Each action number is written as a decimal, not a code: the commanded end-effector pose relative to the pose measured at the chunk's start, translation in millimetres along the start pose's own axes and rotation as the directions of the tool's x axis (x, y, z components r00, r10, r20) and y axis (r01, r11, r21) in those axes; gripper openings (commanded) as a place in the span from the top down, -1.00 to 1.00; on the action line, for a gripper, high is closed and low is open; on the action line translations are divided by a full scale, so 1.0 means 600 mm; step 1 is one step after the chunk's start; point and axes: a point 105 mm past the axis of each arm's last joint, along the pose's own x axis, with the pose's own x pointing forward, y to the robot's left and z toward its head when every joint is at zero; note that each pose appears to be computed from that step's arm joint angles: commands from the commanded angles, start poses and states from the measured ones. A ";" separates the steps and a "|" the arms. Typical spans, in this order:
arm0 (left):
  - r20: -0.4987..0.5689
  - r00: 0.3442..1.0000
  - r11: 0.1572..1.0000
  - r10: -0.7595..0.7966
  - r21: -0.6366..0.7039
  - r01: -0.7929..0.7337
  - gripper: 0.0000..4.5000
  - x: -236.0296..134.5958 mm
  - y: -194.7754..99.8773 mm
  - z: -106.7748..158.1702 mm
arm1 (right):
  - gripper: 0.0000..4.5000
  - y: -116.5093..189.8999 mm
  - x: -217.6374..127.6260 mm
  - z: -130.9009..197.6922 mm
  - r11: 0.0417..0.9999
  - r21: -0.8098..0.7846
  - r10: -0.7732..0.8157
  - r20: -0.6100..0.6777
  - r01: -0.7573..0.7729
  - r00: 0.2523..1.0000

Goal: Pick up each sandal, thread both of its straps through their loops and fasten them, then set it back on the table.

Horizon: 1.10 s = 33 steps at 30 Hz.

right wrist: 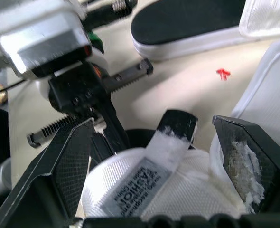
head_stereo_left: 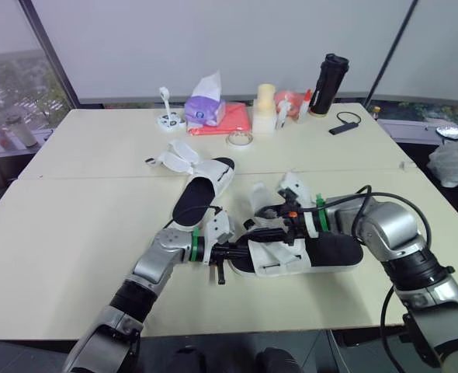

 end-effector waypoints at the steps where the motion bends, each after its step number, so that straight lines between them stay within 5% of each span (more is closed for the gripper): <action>1: -0.060 0.998 0.999 0.010 -0.030 -0.012 1.00 0.005 -0.003 -0.028 | -0.88 0.004 0.005 0.004 0.999 -0.040 0.007 -0.017 -0.007 1.000; 7: -0.059 0.998 0.999 0.014 -0.030 -0.016 1.00 0.005 -0.003 -0.028 | -0.78 0.005 0.014 -0.003 0.999 -0.036 0.005 -0.038 -0.006 0.999; 9: -0.060 0.998 0.999 0.016 -0.030 -0.018 1.00 0.004 -0.003 -0.029 | -0.51 0.006 0.015 0.000 1.000 -0.026 0.013 -0.026 -0.013 1.000; 15: -0.061 0.998 0.999 0.026 -0.029 -0.027 1.00 0.002 -0.001 -0.029 | 0.89 0.010 0.012 0.001 1.000 -0.009 0.028 -0.013 -0.028 1.000; 16: -0.061 0.998 0.999 0.026 -0.029 -0.028 1.00 0.002 -0.001 -0.030 | 0.99 0.011 0.012 0.002 1.000 -0.005 0.030 -0.010 -0.030 1.000; 33: -0.068 0.997 0.999 0.031 -0.028 -0.033 1.00 -0.001 0.000 -0.035 | 0.99 0.022 -0.111 0.094 0.986 0.147 0.006 0.470 -0.085 0.883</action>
